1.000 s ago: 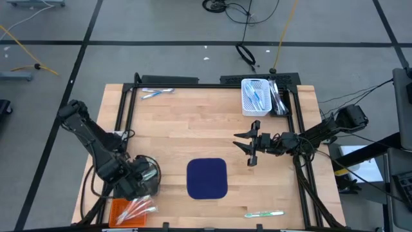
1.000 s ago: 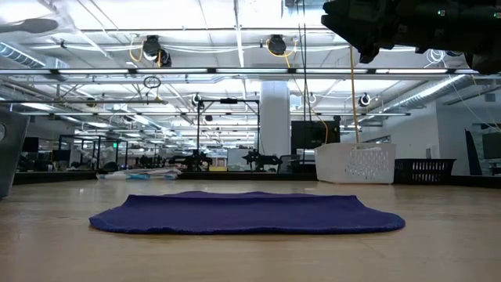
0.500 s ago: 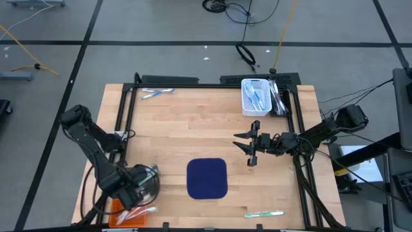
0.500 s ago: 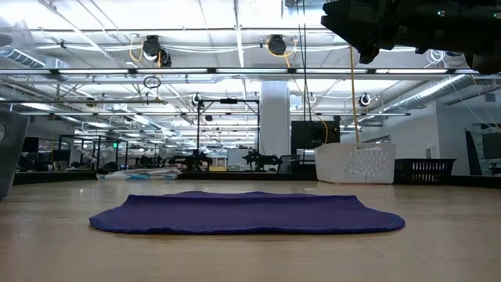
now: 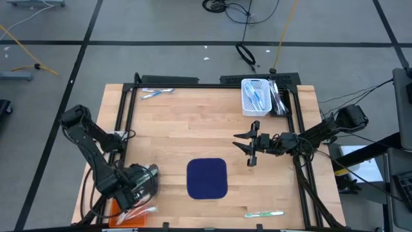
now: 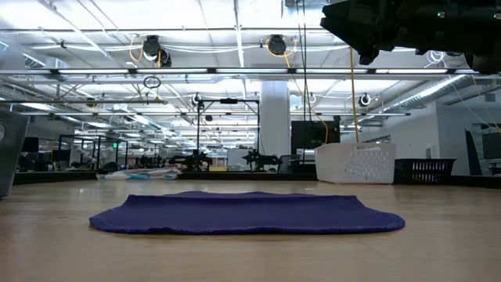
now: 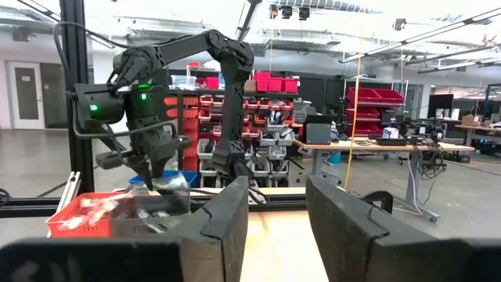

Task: Pick & Place Toothbrushes
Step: Put the green toothbrush into the black bin, then put the blue toothbrush into the white bin

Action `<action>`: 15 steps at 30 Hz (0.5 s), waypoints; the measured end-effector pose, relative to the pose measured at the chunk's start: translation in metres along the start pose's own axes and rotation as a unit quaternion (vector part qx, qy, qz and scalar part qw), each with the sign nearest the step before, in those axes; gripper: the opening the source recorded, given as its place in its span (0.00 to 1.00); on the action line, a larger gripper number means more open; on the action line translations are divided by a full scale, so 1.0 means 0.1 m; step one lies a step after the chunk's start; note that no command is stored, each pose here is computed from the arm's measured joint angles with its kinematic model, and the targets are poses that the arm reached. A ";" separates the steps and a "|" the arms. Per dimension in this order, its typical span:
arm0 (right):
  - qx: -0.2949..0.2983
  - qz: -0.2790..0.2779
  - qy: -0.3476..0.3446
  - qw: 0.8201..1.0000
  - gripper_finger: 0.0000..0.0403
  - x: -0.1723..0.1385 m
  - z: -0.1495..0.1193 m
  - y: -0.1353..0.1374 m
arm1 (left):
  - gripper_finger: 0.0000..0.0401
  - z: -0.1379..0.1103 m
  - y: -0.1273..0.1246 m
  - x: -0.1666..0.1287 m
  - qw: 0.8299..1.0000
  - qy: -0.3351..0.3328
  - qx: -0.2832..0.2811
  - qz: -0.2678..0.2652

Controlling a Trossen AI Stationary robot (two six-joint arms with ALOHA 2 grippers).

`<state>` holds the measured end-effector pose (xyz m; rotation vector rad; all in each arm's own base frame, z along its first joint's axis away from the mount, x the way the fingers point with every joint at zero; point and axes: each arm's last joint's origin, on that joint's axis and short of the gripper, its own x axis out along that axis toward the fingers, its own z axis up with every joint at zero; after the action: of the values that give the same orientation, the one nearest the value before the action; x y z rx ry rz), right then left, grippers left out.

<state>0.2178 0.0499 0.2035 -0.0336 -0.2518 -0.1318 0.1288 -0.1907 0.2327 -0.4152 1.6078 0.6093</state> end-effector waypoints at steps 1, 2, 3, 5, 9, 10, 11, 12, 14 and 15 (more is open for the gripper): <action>0.000 0.000 0.000 1.000 0.30 0.00 0.00 0.00 | 0.19 0.00 0.01 0.02 1.000 0.004 -0.003 0.003; 0.000 0.000 0.000 1.000 0.30 0.00 0.00 0.00 | 0.21 -0.01 0.01 0.03 1.000 0.010 -0.008 0.006; 0.000 0.000 0.000 1.000 0.30 0.00 0.00 0.00 | 0.23 -0.01 0.02 0.04 1.000 0.013 -0.011 0.010; 0.000 0.000 0.000 1.000 0.30 0.00 0.00 0.00 | 0.26 -0.01 0.03 0.04 1.000 0.013 -0.015 0.014; 0.000 0.000 0.000 1.000 0.30 0.00 0.00 0.00 | 0.32 0.00 0.03 0.04 1.000 0.005 -0.020 0.013; 0.000 0.000 0.000 1.000 0.30 0.00 0.00 0.00 | 0.33 0.00 0.03 0.04 1.000 0.004 -0.020 0.014; 0.000 0.000 0.000 1.000 0.30 0.00 0.00 0.00 | 0.34 0.01 0.03 0.04 1.000 0.003 -0.020 0.017; 0.000 0.000 0.000 1.000 0.30 0.00 0.00 0.00 | 0.35 0.01 0.04 0.04 1.000 0.003 -0.022 0.020; 0.000 0.000 0.000 1.000 0.29 0.00 0.00 0.00 | 0.36 0.03 0.06 0.04 0.999 -0.002 -0.025 0.028; 0.000 0.000 0.000 1.000 0.29 0.00 0.00 0.00 | 0.36 0.04 0.07 0.04 0.999 -0.005 -0.029 0.034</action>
<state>0.2178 0.0499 0.2035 -0.0337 -0.2516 -0.1318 0.1273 -0.1828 0.2297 -0.3999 1.6021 0.7100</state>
